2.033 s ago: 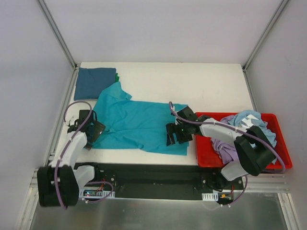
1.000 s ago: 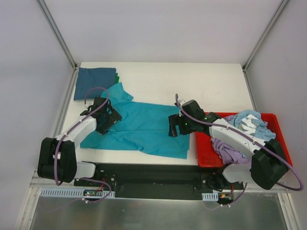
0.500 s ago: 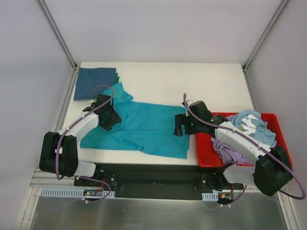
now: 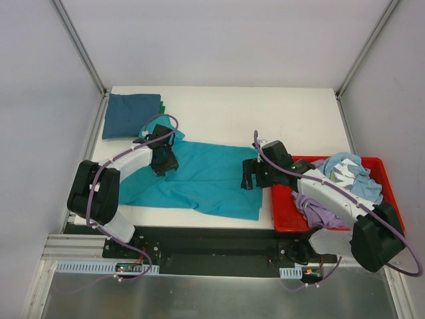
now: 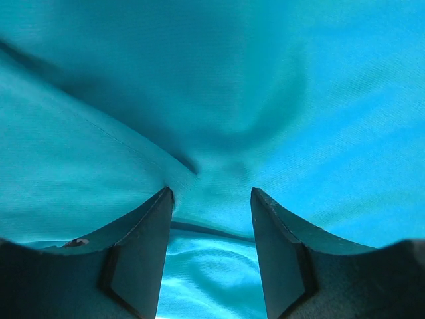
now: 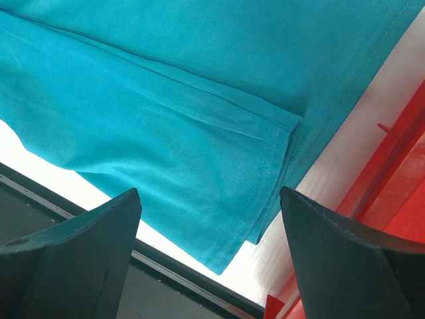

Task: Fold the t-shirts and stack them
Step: Fold the flattened tshirt in 1/3 of the way

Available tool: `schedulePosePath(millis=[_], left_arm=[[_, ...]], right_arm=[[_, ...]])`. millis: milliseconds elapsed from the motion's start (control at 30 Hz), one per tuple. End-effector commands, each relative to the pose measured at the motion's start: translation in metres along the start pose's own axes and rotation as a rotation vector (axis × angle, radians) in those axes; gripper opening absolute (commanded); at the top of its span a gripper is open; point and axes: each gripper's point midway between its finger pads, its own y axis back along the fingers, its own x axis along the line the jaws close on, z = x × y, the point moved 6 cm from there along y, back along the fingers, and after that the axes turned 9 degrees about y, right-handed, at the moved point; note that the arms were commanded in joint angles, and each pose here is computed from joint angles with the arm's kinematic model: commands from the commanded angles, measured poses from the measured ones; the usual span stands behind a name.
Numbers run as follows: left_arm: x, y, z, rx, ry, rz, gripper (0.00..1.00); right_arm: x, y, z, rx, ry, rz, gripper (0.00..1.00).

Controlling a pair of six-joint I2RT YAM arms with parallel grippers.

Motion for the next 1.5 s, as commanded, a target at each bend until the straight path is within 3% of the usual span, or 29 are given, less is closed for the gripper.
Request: schedulePosePath(millis=[0,200,400,567,733,867,1100,1467], left_arm=[[-0.029,0.006,0.002,-0.065,-0.133,-0.027,0.50],[-0.036,0.014,0.000,-0.087,-0.182,-0.049,0.54],[-0.021,0.045,0.000,-0.171,-0.133,-0.100,0.99],[0.009,0.056,-0.003,-0.243,-0.067,-0.078,0.99],[0.064,0.030,-0.002,-0.148,0.217,0.014,0.99],[0.096,0.015,-0.004,-0.164,0.334,0.130,0.99],[0.126,0.005,-0.012,-0.168,0.471,0.221,0.99],[0.147,0.013,-0.009,-0.227,0.551,0.247,0.99]], right_arm=[[0.000,0.002,0.004,-0.034,-0.002,0.012,0.88],[0.003,0.002,0.001,-0.026,0.003,0.038,0.88],[0.021,-0.003,0.000,-0.006,0.070,0.125,0.87],[0.038,-0.009,-0.014,0.082,0.135,0.124,0.86],[0.027,-0.011,-0.031,0.161,0.073,0.012,0.84],[0.015,-0.008,-0.036,0.182,0.034,-0.102,0.84],[0.003,-0.010,-0.030,0.169,-0.011,-0.216,0.84],[0.011,-0.026,-0.026,0.217,-0.040,-0.152,0.74]])
